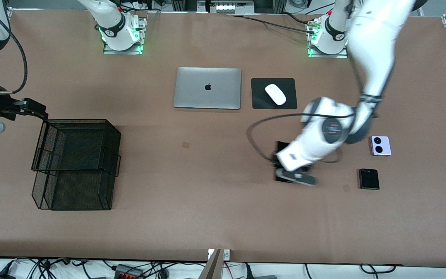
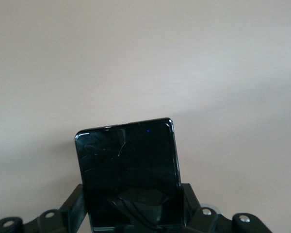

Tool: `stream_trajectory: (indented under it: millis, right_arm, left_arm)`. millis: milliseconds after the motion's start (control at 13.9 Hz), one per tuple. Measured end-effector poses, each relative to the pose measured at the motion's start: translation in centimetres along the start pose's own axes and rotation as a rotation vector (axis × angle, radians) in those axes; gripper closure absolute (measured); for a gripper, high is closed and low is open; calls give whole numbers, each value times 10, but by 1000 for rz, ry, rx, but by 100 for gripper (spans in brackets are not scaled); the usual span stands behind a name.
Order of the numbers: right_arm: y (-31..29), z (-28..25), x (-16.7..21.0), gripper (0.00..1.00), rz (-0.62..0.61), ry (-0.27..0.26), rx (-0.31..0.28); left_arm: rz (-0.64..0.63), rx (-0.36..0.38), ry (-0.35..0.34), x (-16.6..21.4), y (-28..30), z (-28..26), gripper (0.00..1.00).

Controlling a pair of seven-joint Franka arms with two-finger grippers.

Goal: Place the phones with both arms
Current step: 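Carry the slab phone to mid-table and release it with the left gripper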

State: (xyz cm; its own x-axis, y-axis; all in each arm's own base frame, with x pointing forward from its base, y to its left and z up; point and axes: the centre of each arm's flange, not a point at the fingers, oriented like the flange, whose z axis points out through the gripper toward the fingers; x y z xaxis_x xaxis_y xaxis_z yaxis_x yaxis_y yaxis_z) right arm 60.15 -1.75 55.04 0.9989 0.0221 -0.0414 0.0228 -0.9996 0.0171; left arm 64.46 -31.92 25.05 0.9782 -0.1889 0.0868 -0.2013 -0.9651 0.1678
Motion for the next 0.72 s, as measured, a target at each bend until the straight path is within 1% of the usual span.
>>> stream_trajectory:
  millis: [144, 287, 574, 718]
  right_arm:
    - [0, 4, 1, 0, 0, -6, 0]
    - [-1, 11, 5, 0, -3, -19, 2]
    - [-9, 35, 14, 0, -18, -54, 10]
    - [-24, 46, 19, 0, -31, -70, 44]
  left_arm:
    - [-42, -17, -16, -6, 53, 34, 19]
    - [-79, -32, -12, -12, 88, 61, 19]
    - [-133, -54, 1, -22, 127, 85, 19]
    - [-172, -82, 36, -29, 146, 97, 19]
